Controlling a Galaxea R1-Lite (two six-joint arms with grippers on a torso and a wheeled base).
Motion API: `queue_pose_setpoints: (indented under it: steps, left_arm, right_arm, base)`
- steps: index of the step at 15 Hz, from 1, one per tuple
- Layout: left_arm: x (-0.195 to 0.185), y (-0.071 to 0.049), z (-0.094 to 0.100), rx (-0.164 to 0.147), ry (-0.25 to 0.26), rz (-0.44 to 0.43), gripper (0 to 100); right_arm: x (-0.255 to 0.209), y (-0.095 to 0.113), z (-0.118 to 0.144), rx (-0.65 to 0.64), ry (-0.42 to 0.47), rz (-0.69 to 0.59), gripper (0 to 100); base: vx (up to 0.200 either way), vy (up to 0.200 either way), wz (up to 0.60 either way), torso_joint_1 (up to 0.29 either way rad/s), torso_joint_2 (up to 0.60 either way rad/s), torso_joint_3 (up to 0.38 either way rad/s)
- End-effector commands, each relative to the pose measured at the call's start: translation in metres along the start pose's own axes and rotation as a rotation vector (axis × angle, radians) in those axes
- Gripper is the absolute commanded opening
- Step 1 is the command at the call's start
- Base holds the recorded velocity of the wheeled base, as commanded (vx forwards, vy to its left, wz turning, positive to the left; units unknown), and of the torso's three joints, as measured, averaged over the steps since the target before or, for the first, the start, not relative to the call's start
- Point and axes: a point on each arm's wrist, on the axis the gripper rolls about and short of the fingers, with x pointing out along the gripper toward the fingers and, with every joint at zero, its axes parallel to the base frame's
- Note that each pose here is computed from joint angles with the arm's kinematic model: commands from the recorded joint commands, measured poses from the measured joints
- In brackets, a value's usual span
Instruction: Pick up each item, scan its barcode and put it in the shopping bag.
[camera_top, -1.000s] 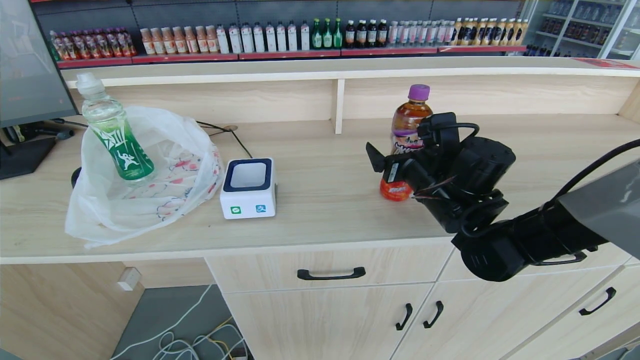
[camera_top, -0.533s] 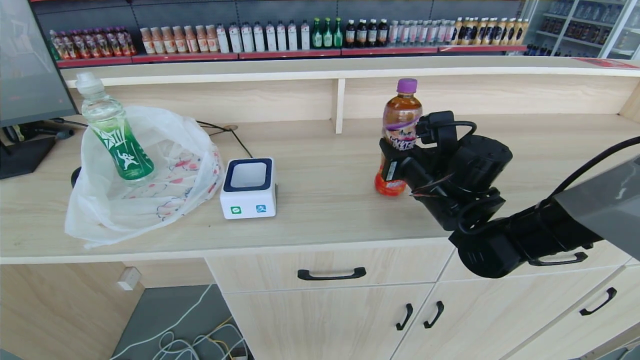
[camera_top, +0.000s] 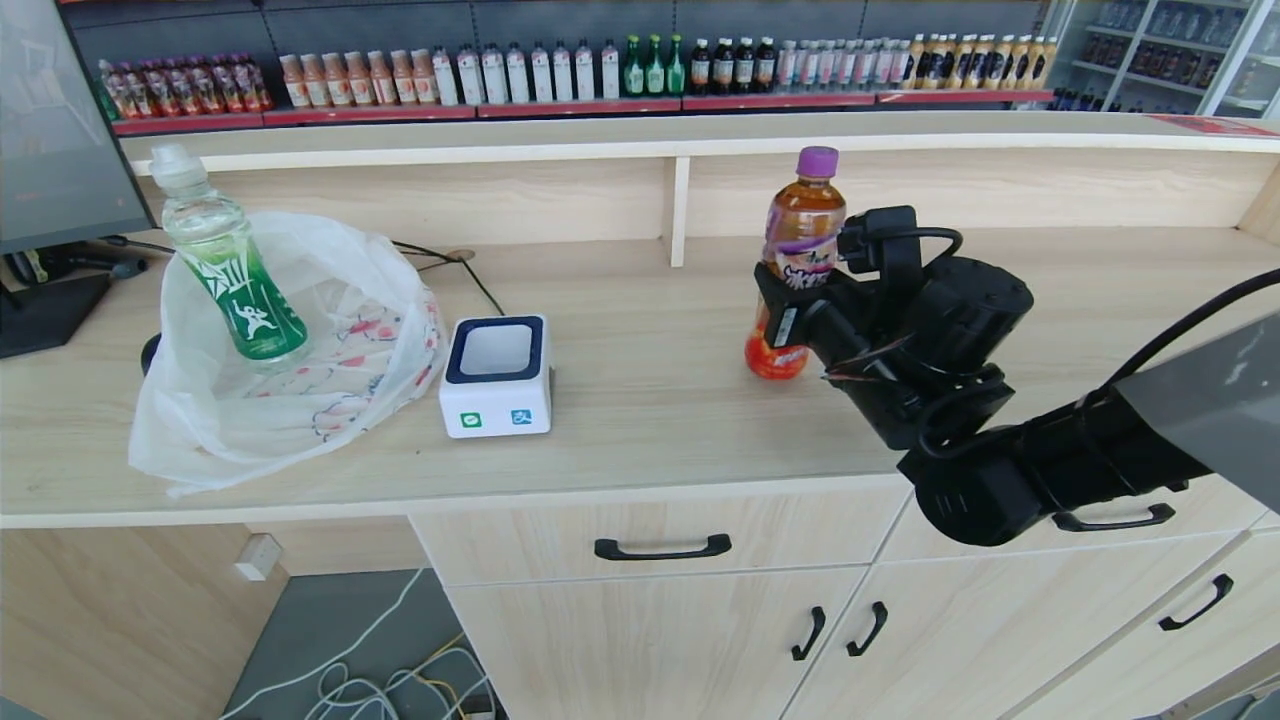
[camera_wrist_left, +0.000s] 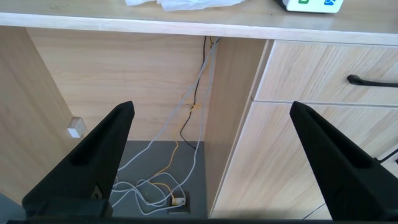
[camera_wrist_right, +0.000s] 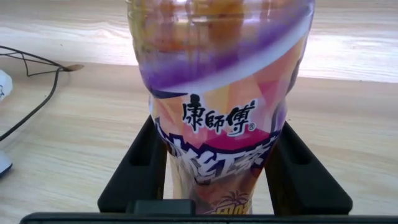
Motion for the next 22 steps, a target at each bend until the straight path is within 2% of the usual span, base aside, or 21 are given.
queue_pose_setpoints:
  steps: [1, 5, 10, 15, 22]
  left_arm:
    - [0.000, 0.000, 0.000, 0.000, -0.001, 0.001, 100]
    - [0.000, 0.000, 0.000, 0.000, -0.001, 0.000, 100]
    - [0.000, 0.000, 0.000, 0.000, -0.001, 0.000, 100]
    - [0.000, 0.000, 0.000, 0.000, -0.001, 0.000, 100]
    - [0.000, 0.000, 0.000, 0.000, -0.001, 0.001, 100]
  right_arm:
    - [0.000, 0.000, 0.004, 0.003, -0.011, -0.001, 0]
    - [-0.002, -0.001, 0.015, 0.006, -0.033, -0.002, 0]
    - [-0.019, -0.007, 0.058, 0.018, -0.113, -0.006, 0]
    - [-0.081, 0.005, 0.085, 0.038, -0.085, 0.067, 0]
    - [-0.148, 0.009, 0.086, 0.011, -0.042, 0.100, 0]
  base:
    - [0.000, 0.000, 0.00, 0.000, 0.00, 0.000]
    - [0.000, 0.000, 0.00, 0.000, 0.00, 0.000]
    - [0.000, 0.000, 0.00, 0.000, 0.00, 0.000]
    - [0.000, 0.000, 0.00, 0.000, 0.00, 0.000]
    - [0.000, 0.000, 0.00, 0.000, 0.00, 0.000]
